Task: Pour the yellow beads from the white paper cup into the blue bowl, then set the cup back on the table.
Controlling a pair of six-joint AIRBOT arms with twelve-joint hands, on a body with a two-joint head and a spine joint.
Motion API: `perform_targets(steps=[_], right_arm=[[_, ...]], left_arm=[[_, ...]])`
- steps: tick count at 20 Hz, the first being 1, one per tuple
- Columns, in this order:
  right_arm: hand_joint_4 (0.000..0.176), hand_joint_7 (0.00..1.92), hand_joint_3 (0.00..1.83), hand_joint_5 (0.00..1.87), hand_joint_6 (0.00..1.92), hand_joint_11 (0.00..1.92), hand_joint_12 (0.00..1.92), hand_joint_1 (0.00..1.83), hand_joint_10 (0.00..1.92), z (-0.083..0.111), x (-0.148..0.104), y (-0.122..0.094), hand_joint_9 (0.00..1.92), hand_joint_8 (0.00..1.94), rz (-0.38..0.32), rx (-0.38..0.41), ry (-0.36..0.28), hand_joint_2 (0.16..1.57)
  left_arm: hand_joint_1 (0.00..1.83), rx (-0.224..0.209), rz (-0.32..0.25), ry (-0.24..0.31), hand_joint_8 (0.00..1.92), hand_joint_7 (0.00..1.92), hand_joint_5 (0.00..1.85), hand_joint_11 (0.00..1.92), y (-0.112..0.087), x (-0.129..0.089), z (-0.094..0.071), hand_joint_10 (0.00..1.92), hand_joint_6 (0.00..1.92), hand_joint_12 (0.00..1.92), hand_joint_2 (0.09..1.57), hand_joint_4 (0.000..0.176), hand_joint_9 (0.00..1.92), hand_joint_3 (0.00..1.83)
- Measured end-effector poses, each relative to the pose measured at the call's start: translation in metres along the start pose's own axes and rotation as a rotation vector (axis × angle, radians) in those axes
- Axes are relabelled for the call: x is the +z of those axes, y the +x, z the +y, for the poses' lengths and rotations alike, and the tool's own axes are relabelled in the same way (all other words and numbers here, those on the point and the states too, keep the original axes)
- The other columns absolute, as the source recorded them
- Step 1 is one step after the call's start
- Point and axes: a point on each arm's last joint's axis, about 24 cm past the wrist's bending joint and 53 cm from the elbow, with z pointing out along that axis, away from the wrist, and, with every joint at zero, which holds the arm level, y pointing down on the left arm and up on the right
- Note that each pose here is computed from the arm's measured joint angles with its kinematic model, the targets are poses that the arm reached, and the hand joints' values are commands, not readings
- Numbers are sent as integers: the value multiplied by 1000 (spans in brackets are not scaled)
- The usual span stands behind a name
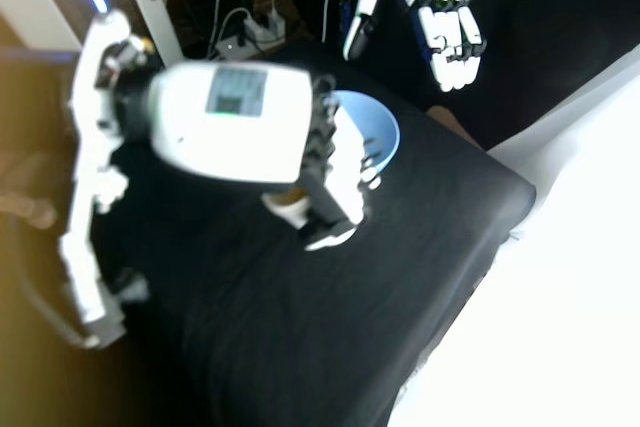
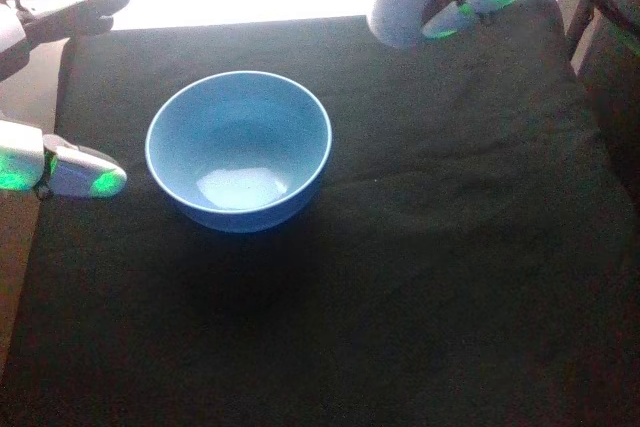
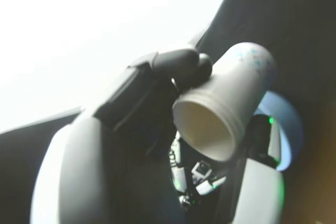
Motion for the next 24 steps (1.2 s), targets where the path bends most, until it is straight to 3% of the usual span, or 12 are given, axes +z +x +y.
perform_targets(steps=[2, 5, 6, 8, 9, 11, 14, 16, 18, 20, 22, 24], right_arm=[[0, 940, 0, 1099, 21, 874, 1742, 1232, 1394, -7, -7, 2, 942, 1059, 6, 3, 15, 876], [0, 872, 1, 1079, 13, 829, 1763, 1214, 1452, -12, -12, 8, 872, 1149, 20, 4, 28, 880], [0, 940, 0, 1004, 5, 811, 1629, 1250, 1243, -12, -16, 11, 923, 926, 27, 4, 29, 889], [0, 957, 1, 994, 1, 875, 1636, 1270, 1292, -13, -23, 13, 959, 945, 31, 3, 29, 912], [0, 890, 1, 995, 1, 691, 1585, 1283, 1203, -16, -29, 13, 833, 854, 34, 2, 36, 918], [0, 950, 0, 960, 9, 688, 1316, 1213, 794, -23, -38, 11, 891, 455, 34, -1, 53, 929], [0, 1089, 1, 955, 2, 771, 1420, 1263, 834, -31, -43, 17, 985, 346, 48, -4, 70, 930], [0, 1067, 0, 971, 7, 662, 1516, 1209, 865, -32, -44, 25, 899, 314, 66, -4, 74, 915], [0, 1031, 0, 920, 0, 610, 1474, 1127, 754, -32, -44, 32, 881, 193, 79, -2, 72, 925], [0, 1001, 0, 897, 0, 668, 1557, 1128, 967, -32, -43, 39, 839, 130, 92, -1, 70, 928], [0, 828, 1, 873, 0, 408, 1537, 1081, 686, -34, -44, 48, 643, 12, 111, 4, 73, 939], [0, 880, 6, 826, 1, 413, 1561, 1054, 654, -36, -44, 53, 685, 30, 117, 25, 80, 962]], left_arm=[[671, -2, 3, -4, 2, 259, 23, 0, 1, 0, 1, 1, 3, 599, 831, 0, 275, 0], [673, -10, -1, -3, 3, 269, 19, 0, 1, -1, 0, 0, 0, 570, 837, 0, 263, 2], [676, -16, 0, -3, 6, 281, 22, 0, 2, -1, -1, 0, 1, 565, 826, 0, 261, 0], [641, -12, 2, -1, 2, 285, 18, 0, 3, -1, -1, 0, 0, 581, 818, 0, 255, 0], [629, -16, 0, -4, 1, 285, 18, 0, 2, -1, 0, 1, 0, 612, 816, 0, 255, 0], [647, -16, 2, -5, 2, 298, 25, 0, 3, -2, 0, 7, 1, 689, 818, 0, 287, 0], [681, -16, 12, -6, 2, 300, 20, 0, 6, -2, 0, 5, 1, 764, 799, 0, 301, 0], [672, -19, 8, -6, 0, 282, 7, 0, 6, -2, 0, 1, 0, 754, 787, 27, 298, 0], [624, -18, 10, -7, 2, 290, 8, 0, 6, -2, 0, 5, 0, 786, 794, 16, 313, 1], [621, -18, 11, -8, 3, 272, 7, 0, 7, -3, 1, 4, 2, 722, 802, 0, 280, 3], [646, -16, 18, -8, 1, 273, 12, 0, 9, -3, 0, 1, 1, 672, 807, 0, 270, 2], [624, -19, 16, -9, 4, 235, 0, 0, 8, -3, 0, 2, 0, 592, 810, 10, 236, 2]])
